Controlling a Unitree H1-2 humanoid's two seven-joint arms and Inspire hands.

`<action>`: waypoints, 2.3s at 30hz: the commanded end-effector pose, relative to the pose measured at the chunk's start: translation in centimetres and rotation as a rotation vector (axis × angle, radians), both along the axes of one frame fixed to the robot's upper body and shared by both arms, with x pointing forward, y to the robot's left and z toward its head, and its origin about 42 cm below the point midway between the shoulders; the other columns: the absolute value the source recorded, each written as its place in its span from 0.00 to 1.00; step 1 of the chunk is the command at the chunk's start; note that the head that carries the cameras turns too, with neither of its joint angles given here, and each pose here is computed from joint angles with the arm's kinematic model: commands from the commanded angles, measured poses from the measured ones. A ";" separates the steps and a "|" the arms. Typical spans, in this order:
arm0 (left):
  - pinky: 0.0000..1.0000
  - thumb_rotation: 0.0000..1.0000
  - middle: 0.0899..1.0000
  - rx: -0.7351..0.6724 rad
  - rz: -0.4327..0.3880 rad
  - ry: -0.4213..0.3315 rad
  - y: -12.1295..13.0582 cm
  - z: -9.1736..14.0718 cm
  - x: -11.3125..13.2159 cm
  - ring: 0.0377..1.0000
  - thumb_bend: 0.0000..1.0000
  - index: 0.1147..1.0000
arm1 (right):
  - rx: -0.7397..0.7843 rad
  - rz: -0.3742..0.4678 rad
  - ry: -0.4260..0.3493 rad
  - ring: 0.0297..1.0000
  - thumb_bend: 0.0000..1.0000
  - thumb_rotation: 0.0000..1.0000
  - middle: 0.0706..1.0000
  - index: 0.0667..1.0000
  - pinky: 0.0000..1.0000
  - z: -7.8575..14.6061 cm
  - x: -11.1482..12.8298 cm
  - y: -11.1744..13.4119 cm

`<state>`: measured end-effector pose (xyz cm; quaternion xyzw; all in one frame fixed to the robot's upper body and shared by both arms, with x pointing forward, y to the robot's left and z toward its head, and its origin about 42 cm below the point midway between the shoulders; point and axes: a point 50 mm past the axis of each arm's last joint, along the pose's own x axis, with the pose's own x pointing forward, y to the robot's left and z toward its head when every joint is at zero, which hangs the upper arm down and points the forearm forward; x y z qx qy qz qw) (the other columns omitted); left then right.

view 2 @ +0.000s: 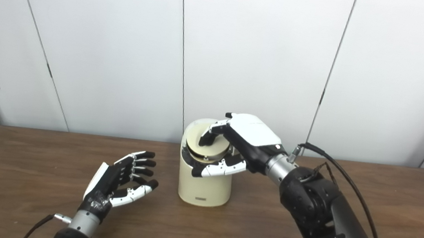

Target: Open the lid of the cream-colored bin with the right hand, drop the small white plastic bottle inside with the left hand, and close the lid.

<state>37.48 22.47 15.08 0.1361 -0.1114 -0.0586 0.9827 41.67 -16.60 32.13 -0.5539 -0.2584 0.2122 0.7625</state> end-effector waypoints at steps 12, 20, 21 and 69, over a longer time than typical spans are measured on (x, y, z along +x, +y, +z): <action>0.57 0.19 0.72 -0.019 -0.009 -0.079 -0.5 2.6 0.6 0.66 0.62 0.78 | -0.121 0.057 -0.151 0.81 0.68 0.68 0.60 0.60 0.95 1.1 -0.8 0.0; 0.56 0.21 0.72 -0.022 -0.005 -0.080 -0.4 2.6 0.4 0.66 0.63 0.77 | -0.148 0.061 -0.160 0.81 0.69 0.68 0.59 0.59 0.95 0.9 -0.9 -0.1; 0.57 0.21 0.72 -0.022 -0.006 -0.080 -0.4 2.6 0.4 0.66 0.62 0.77 | -0.152 0.060 -0.162 0.81 0.69 0.68 0.59 0.60 0.95 0.9 -0.9 -0.1; 0.57 0.21 0.73 -0.015 0.000 -0.067 -0.9 2.7 0.4 0.67 0.61 0.77 | -0.074 -0.017 -0.075 0.86 0.65 0.73 0.70 0.69 0.96 4.5 -1.4 -0.9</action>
